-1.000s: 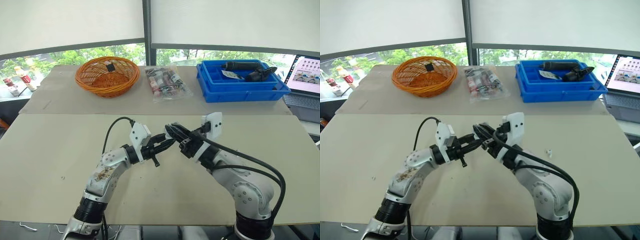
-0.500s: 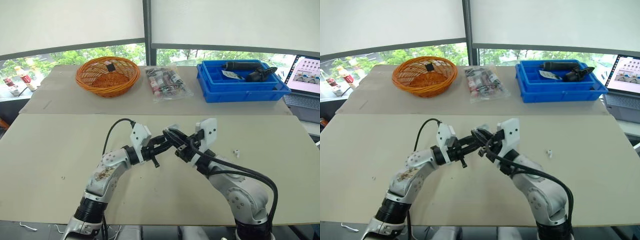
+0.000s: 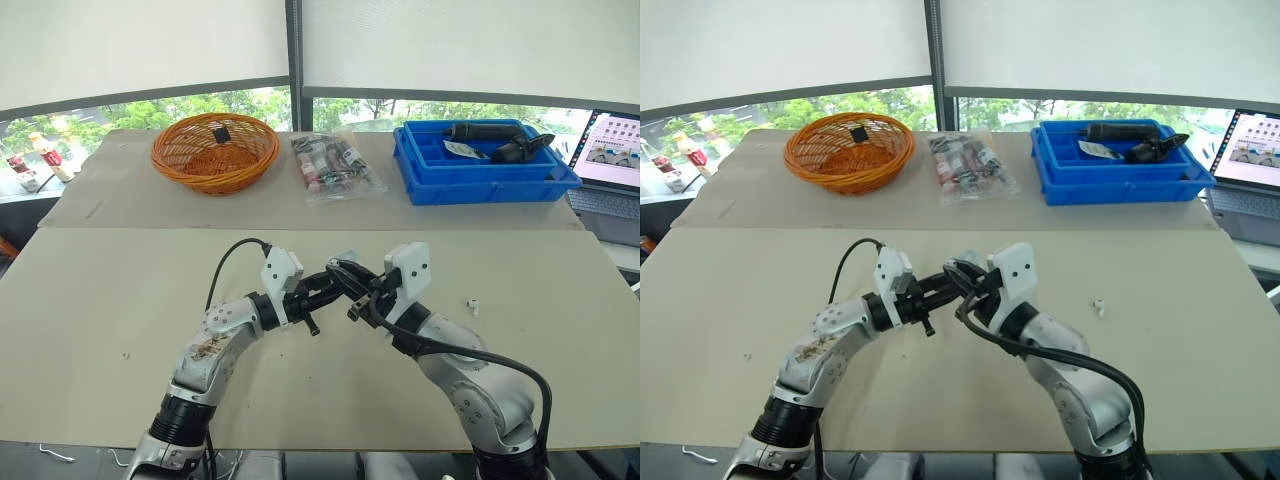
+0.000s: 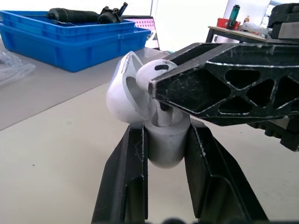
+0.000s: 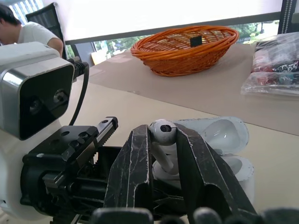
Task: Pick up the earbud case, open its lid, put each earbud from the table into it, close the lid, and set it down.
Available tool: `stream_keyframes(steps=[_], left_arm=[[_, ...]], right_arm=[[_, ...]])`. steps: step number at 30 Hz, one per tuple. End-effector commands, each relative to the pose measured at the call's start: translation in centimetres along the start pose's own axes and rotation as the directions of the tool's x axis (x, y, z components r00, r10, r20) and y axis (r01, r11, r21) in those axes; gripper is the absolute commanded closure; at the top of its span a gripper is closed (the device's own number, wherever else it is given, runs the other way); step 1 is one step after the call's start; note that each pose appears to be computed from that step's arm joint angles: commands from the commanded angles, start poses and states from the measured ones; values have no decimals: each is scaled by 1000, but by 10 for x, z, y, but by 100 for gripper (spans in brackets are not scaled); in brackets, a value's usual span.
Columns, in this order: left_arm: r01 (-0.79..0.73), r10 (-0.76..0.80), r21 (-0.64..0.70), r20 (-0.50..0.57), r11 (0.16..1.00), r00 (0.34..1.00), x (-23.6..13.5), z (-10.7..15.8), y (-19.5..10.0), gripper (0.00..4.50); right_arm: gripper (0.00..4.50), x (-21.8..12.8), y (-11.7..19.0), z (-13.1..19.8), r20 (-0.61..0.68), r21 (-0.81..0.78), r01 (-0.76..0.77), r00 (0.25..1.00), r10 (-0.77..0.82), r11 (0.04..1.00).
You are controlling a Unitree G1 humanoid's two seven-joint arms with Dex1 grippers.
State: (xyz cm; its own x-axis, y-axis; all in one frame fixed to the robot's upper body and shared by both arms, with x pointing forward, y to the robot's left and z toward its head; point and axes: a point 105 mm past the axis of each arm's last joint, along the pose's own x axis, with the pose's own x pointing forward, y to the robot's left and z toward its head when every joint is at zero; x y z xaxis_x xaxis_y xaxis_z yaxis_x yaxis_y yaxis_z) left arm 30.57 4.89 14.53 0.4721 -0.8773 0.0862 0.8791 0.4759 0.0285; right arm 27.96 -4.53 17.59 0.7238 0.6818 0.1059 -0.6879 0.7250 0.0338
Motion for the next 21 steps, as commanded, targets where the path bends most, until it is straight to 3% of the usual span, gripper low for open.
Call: stream_keyframes(steps=[1, 2, 11, 21], left_arm=[[6, -11, 52, 87, 999, 996, 3, 28, 0, 392], [7, -12, 53, 87, 999, 996, 3, 28, 0, 392], [7, -11, 60, 76, 998, 997, 1, 27, -1, 392], [-2, -2, 72, 54, 997, 999, -4, 21, 2, 392]], right_arm=[[363, 0, 7, -4, -3, -9, -25, 1000, 25, 1000], [311, 0, 7, -4, -3, -16, -19, 1000, 19, 1000], [5, -4, 6, 8, 43, -84, -5, 999, 8, 996], [0, -40, 0, 34, 27, -211, -49, 998, 56, 976]])
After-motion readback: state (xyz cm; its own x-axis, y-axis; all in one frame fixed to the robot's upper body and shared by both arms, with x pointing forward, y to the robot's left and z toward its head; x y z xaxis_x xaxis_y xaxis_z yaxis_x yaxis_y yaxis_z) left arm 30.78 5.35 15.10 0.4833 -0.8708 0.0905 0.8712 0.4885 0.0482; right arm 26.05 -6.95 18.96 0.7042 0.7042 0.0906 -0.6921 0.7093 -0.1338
